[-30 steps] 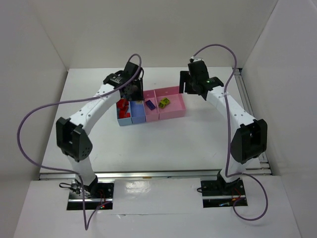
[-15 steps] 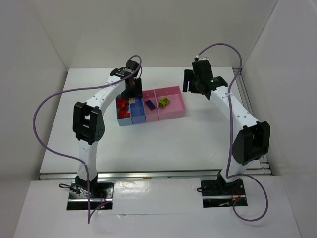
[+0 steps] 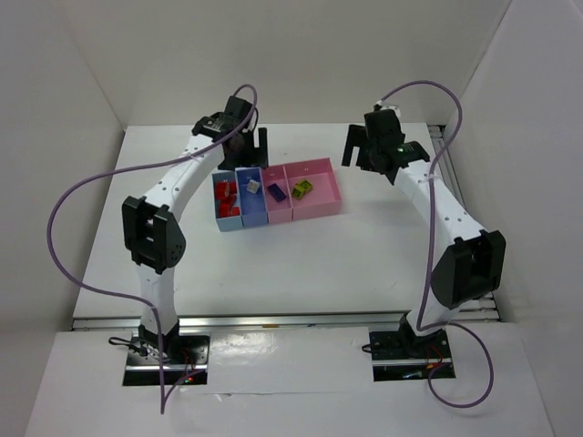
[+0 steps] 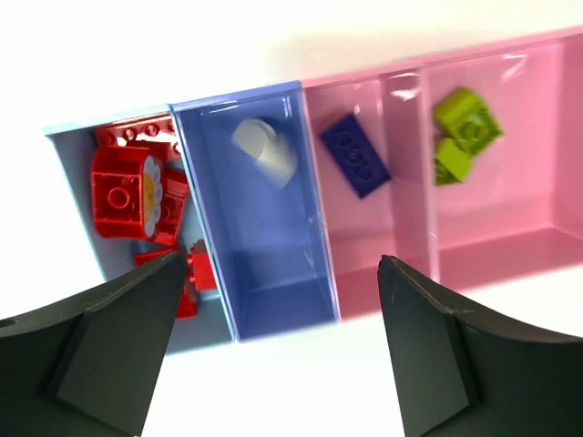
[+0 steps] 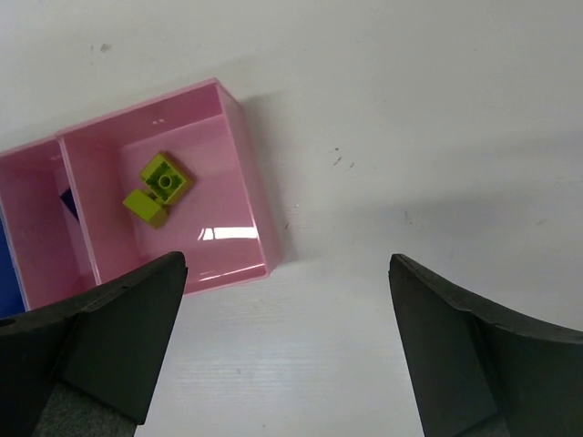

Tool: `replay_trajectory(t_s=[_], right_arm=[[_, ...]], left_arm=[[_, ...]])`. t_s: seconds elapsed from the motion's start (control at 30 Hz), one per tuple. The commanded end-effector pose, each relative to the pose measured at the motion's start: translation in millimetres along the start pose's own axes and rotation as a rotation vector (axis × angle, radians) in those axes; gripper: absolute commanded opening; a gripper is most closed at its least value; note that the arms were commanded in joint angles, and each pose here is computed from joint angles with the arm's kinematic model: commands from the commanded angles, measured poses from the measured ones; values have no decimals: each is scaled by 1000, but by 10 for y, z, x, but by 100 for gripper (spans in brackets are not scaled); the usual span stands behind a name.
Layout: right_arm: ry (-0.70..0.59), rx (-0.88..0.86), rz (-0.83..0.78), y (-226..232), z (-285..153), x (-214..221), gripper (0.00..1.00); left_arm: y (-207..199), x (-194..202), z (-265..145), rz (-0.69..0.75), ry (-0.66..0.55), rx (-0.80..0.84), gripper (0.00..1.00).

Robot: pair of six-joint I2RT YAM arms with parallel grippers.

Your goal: Sort the legos into containers by color

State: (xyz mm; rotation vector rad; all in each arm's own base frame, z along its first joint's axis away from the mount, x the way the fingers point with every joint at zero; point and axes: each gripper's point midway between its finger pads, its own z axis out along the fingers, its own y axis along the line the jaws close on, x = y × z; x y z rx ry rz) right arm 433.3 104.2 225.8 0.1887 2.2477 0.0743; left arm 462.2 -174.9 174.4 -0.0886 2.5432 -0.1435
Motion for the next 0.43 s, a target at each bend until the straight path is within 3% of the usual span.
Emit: replay_trajectory(t_s=[0.0, 0.13, 0.27, 0.4], right_arm=[[-87, 93, 102, -264, -286, -168, 99], [-119, 261, 218, -744, -365, -137, 99], [-130, 312, 270, -946, -446, -90, 99], [-116, 346, 311, -1138, -468, 49, 99]], left_arm=[[-48, -200, -580, 10, -95, 61, 97], [-15, -213, -968, 14, -154, 97, 99], [53, -218, -1435, 9, -263, 140, 100], [113, -71, -1531, 19, -271, 153, 100]])
